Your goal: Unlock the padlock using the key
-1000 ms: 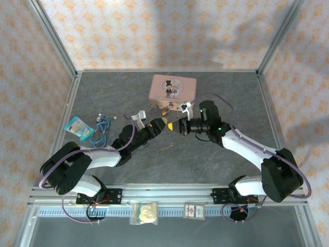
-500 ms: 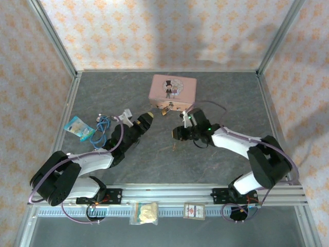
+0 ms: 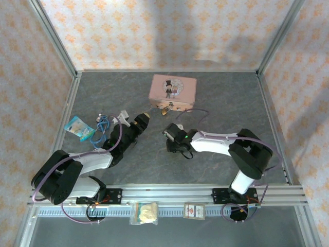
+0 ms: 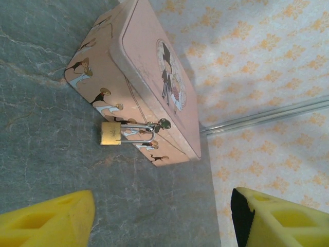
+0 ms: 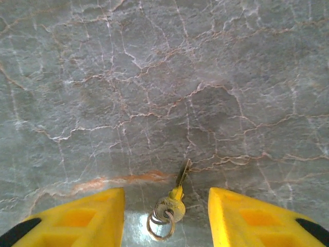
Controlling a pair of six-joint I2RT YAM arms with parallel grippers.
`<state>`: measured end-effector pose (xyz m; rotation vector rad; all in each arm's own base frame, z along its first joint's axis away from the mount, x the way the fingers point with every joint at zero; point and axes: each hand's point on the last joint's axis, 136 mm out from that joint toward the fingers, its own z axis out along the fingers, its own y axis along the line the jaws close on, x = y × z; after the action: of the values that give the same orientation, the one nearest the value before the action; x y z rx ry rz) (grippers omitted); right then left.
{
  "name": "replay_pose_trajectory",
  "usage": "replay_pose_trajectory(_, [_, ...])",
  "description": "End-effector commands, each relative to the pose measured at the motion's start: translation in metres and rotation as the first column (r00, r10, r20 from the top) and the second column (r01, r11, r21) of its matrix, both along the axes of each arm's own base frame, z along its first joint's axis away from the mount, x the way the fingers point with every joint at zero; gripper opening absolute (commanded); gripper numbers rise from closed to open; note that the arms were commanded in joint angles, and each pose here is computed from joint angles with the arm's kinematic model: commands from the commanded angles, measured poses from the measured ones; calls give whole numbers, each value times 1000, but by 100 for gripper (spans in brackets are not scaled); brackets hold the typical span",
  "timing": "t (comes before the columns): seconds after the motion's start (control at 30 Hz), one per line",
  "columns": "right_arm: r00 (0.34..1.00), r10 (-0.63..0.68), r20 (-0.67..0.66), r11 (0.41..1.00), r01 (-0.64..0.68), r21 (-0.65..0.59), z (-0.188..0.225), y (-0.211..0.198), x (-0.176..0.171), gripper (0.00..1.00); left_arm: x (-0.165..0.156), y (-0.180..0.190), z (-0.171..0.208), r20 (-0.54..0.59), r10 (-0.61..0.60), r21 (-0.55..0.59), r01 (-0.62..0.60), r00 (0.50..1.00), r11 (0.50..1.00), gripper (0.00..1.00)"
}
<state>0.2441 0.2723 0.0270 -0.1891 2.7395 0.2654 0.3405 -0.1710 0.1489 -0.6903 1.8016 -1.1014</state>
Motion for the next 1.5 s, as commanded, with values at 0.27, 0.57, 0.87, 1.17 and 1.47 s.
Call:
replay_pose_trajectory(0.27, [997,-69,-26,990,66,-121,-17,-19,-12,24,-2,9,6,27,27,-7,-26,999,1000,69])
replay_pose_trajectory(0.57, [1000,25,-4,995,-26,-97,-10,-12,-13,0,-2,8,10,35,21,-14,-21,999,1000,69])
replay_pose_trajectory(0.87, [957,260,128,960,-270,70,34,11,4,0,-6,-6,14,40,-48,-57,50,998,997,69])
replay_pose_trajectory(1.17, [987,140,73,989,-143,38,33,-12,14,23,-9,-14,5,14,-81,-73,82,997,994,69])
replay_pose_trajectory(1.47, [993,-104,-50,994,105,14,22,-15,-18,49,-5,-17,4,14,-85,-73,85,996,994,69])
